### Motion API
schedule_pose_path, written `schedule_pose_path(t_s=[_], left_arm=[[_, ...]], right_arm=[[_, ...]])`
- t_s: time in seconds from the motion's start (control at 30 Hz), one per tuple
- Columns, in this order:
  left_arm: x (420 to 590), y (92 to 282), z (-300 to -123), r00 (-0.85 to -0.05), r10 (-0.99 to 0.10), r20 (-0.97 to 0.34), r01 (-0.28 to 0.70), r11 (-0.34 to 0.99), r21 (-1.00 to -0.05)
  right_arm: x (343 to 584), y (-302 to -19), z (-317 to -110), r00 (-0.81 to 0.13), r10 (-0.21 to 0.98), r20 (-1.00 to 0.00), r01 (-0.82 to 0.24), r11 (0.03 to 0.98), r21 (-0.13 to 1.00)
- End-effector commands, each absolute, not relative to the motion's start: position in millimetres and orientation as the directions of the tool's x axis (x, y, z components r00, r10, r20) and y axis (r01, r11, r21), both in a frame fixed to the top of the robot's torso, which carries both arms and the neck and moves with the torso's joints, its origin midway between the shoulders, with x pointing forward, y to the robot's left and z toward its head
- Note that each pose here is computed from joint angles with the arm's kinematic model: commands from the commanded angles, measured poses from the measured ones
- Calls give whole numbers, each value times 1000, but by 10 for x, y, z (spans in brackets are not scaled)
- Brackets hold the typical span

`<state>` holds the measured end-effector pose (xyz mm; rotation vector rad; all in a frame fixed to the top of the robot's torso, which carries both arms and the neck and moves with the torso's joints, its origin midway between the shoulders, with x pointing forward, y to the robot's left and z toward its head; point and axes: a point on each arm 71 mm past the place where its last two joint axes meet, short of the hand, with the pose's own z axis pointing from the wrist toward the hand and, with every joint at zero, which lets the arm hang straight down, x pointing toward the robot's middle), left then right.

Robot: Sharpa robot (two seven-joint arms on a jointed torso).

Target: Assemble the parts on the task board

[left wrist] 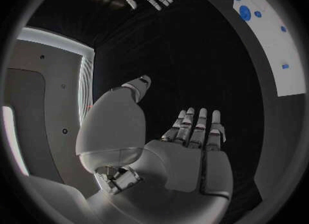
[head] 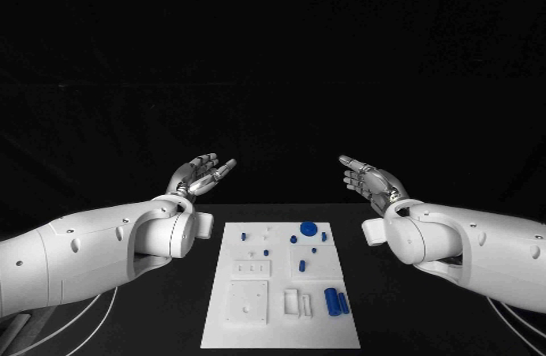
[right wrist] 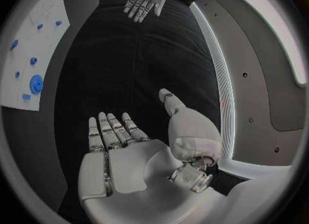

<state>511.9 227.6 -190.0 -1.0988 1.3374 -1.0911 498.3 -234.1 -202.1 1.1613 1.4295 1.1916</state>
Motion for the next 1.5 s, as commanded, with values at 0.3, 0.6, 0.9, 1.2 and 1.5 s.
schedule_pose_path(t_s=[0.3, 0.6, 0.9, 1.2, 1.5], left_arm=[[5138, 2240, -1915, -99, -985, -145, -92, 154, -984], [5141, 2257, -1922, -147, -983, -109, -98, 124, -987], [5116, 2301, -1910, -161, -981, -108, -93, 124, -988], [5040, 2269, -1826, -223, -969, -104, -78, 124, -989], [4934, 2224, -1681, -269, -960, -77, -58, 96, -994]], right_arm=[[5039, -2381, -1995, -354, 934, -40, 240, 133, 962], [5290, -2523, -1964, -288, 838, -464, 8, 486, 874], [5426, -2377, -1935, -288, 579, -763, -238, 728, 643], [5548, -2158, -1910, -238, 254, -938, -387, 861, 331], [5578, -1932, -1924, -132, 19, -991, -444, 893, 76]])
